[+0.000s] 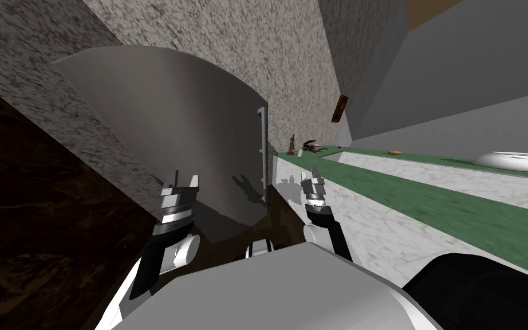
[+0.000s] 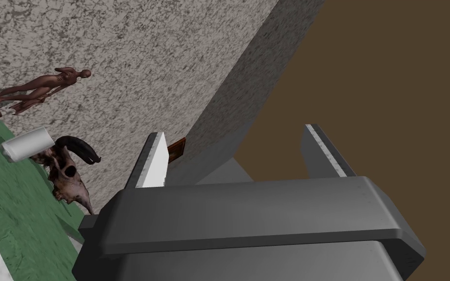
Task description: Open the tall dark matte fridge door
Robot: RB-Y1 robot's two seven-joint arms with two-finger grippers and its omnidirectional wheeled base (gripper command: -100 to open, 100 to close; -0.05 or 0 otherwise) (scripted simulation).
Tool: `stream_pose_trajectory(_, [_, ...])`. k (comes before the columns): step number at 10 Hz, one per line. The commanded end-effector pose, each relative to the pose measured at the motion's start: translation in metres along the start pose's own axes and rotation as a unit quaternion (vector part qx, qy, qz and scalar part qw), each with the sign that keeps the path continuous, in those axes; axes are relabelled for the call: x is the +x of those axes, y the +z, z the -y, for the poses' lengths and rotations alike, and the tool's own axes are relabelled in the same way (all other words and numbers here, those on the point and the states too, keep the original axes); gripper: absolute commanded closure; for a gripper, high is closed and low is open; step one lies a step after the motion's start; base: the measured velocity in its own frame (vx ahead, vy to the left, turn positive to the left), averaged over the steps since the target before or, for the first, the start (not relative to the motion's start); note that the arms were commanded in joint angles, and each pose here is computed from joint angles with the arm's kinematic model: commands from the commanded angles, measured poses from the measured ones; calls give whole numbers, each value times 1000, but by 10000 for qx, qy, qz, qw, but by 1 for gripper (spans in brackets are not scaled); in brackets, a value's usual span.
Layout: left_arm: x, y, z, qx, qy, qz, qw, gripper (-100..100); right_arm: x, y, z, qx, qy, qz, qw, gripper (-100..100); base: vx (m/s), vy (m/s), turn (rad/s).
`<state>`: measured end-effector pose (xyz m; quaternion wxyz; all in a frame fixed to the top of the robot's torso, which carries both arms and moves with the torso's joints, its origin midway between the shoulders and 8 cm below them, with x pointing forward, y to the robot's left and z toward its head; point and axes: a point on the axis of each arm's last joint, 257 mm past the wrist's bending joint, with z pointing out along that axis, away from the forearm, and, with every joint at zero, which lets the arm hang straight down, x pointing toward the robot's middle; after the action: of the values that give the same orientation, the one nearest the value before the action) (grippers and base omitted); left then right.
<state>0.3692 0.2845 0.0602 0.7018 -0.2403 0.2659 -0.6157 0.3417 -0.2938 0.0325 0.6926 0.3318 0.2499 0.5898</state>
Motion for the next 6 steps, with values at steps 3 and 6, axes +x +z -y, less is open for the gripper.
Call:
stream_pose_trajectory(3, [2,36,12,290,458,-238,9982,-100,0,0,0,0,1,0,10000,0,3,-15,-145])
stream_pose_trajectory(6, [-4,63,19,433,1011,-329,9934,-100,0,0,0,0,0,0,10000,0,5,-24,-192])
